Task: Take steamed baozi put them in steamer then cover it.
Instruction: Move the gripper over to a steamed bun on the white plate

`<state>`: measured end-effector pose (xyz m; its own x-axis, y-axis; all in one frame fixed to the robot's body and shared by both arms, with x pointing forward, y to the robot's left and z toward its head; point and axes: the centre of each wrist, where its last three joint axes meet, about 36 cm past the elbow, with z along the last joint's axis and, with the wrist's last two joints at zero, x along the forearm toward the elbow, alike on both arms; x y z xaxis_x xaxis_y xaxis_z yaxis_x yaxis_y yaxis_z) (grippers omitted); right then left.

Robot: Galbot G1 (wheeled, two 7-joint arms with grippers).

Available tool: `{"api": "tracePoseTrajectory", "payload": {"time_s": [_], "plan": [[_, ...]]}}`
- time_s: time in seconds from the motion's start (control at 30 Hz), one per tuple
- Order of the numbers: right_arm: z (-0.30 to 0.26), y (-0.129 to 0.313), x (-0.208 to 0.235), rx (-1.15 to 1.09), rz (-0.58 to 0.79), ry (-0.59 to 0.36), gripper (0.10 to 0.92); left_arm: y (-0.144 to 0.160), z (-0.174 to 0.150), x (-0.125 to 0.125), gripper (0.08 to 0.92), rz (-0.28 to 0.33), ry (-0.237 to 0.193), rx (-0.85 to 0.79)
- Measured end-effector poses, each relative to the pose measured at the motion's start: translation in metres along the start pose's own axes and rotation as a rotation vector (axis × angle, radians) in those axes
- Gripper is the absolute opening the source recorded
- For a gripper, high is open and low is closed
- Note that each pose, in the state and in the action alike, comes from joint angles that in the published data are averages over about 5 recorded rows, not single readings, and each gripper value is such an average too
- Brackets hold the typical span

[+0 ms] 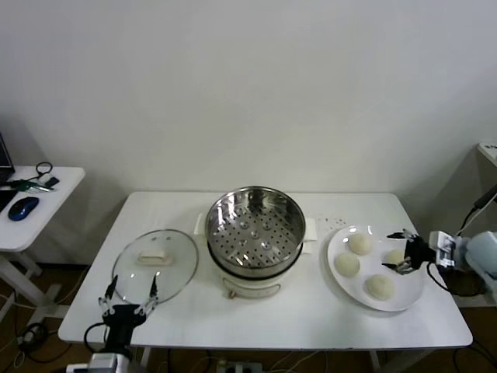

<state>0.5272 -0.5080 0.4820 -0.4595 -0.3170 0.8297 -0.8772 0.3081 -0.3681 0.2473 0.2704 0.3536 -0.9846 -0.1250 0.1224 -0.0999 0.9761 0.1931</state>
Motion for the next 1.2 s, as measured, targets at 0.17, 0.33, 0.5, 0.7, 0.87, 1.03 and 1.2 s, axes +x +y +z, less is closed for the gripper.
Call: {"api": "tracePoseTrajectory", "payload": {"time_s": [0.17, 0.33, 0.5, 0.7, 0.87, 1.03, 1.2], "plan": [[-0.019, -0.032, -0.015, 0.084, -0.097, 0.081, 0.823, 0.001, -0.001, -0.003, 0.823, -0.006, 0.007, 0.001], [-0.042, -0.060, -0.037, 0.150, -0.179, 0.149, 0.823, 0.002, 0.000, -0.007, 0.823, -0.015, 0.015, 0.003], [-0.066, -0.083, -0.061, 0.203, -0.235, 0.204, 0.823, 0.004, 0.003, -0.008, 0.823, -0.023, 0.023, 0.005], [-0.087, -0.101, -0.089, 0.250, -0.282, 0.257, 0.823, 0.007, 0.007, -0.008, 0.823, -0.028, 0.036, 0.002], [-0.099, -0.110, -0.108, 0.275, -0.306, 0.289, 0.823, 0.008, 0.011, -0.008, 0.823, -0.025, 0.046, 0.000], [-0.105, -0.117, -0.122, 0.290, -0.323, 0.315, 0.823, 0.008, 0.013, -0.009, 0.823, -0.027, 0.051, 0.001], [-0.109, -0.118, -0.134, 0.304, -0.342, 0.333, 0.823, 0.008, 0.016, -0.009, 0.823, -0.031, 0.060, 0.003]]}}
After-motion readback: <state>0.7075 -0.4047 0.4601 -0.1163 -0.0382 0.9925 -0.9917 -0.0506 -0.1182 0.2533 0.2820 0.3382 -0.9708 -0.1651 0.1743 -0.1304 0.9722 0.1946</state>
